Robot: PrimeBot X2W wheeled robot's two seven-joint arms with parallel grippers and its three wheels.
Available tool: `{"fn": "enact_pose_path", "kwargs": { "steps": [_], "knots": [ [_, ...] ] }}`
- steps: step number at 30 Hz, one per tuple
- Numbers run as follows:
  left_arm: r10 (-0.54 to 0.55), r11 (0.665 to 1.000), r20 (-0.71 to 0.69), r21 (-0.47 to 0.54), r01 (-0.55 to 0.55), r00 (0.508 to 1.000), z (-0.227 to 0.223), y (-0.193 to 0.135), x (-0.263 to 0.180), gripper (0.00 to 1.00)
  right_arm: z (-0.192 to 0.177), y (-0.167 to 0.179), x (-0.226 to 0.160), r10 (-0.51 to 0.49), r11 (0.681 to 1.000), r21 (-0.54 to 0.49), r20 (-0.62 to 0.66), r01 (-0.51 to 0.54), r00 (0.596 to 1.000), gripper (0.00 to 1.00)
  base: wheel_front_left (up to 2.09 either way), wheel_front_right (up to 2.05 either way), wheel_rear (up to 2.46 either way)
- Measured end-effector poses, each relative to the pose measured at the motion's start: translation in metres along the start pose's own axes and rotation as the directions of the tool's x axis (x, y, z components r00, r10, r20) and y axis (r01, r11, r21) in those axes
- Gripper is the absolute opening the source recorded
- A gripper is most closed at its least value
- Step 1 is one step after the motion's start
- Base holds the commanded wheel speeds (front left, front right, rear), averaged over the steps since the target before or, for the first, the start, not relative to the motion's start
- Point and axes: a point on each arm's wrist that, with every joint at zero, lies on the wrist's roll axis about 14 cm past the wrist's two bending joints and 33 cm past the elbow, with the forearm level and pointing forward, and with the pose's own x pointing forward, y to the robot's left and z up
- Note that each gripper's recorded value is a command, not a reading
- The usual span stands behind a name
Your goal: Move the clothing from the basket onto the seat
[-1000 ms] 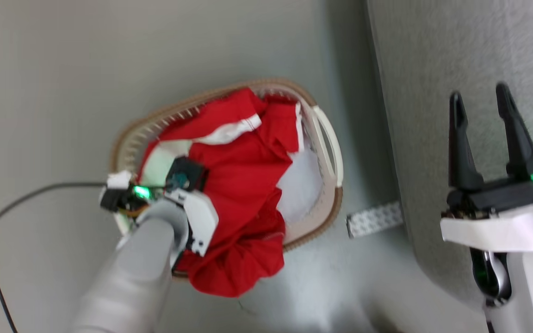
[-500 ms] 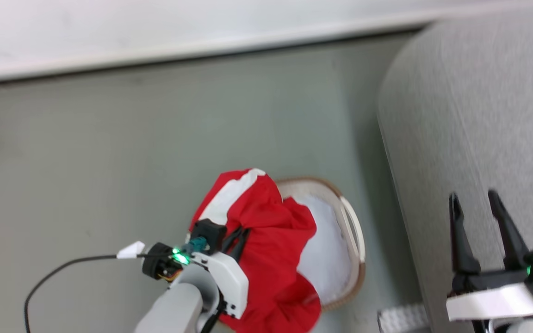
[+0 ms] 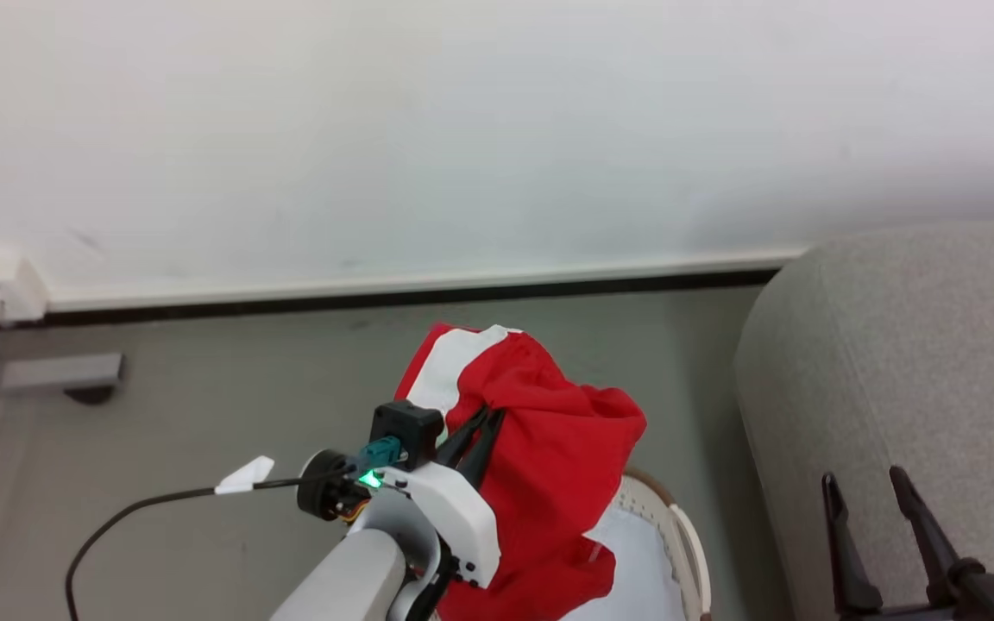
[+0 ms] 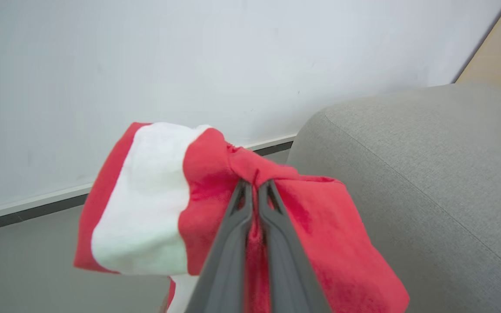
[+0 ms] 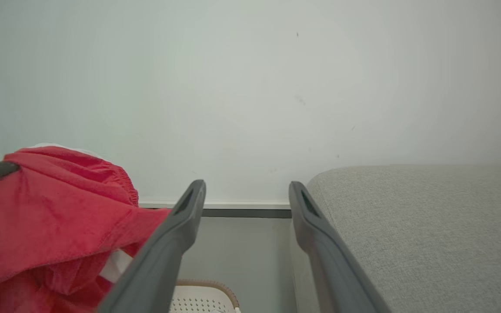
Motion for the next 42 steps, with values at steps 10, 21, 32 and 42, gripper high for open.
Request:
{"fn": "enact_pose_path", "kwargs": {
  "steps": [10,21,32,42],
  "knots": [
    [0.011,1.0,0.15,0.022,-0.014,0.989,0.068,-0.004,-0.017,0.0,0.008,0.015,-0.022,0.038,0.999,-0.007,0.023,-0.038,0.999,1.0,0.0,0.0,0.0],
    [-0.027,0.999,0.19,0.04,0.019,0.981,0.093,-0.017,-0.021,0.0,0.026,0.024,-0.029,0.178,0.966,-0.195,0.039,-0.167,0.983,1.0,0.0,0.0,0.0],
    [-0.058,0.997,0.181,0.055,0.049,0.982,0.095,-0.026,-0.021,0.0,0.032,0.061,-0.009,0.464,0.781,-0.435,-0.074,-0.448,0.883,1.0,0.0,0.0,0.0],
    [-0.098,0.994,0.184,0.057,0.088,0.978,0.098,-0.04,-0.021,0.0,0.005,0.106,0.009,0.575,0.658,-0.444,-0.225,-0.608,0.786,1.0,0.0,0.0,0.0]
  ]
}}
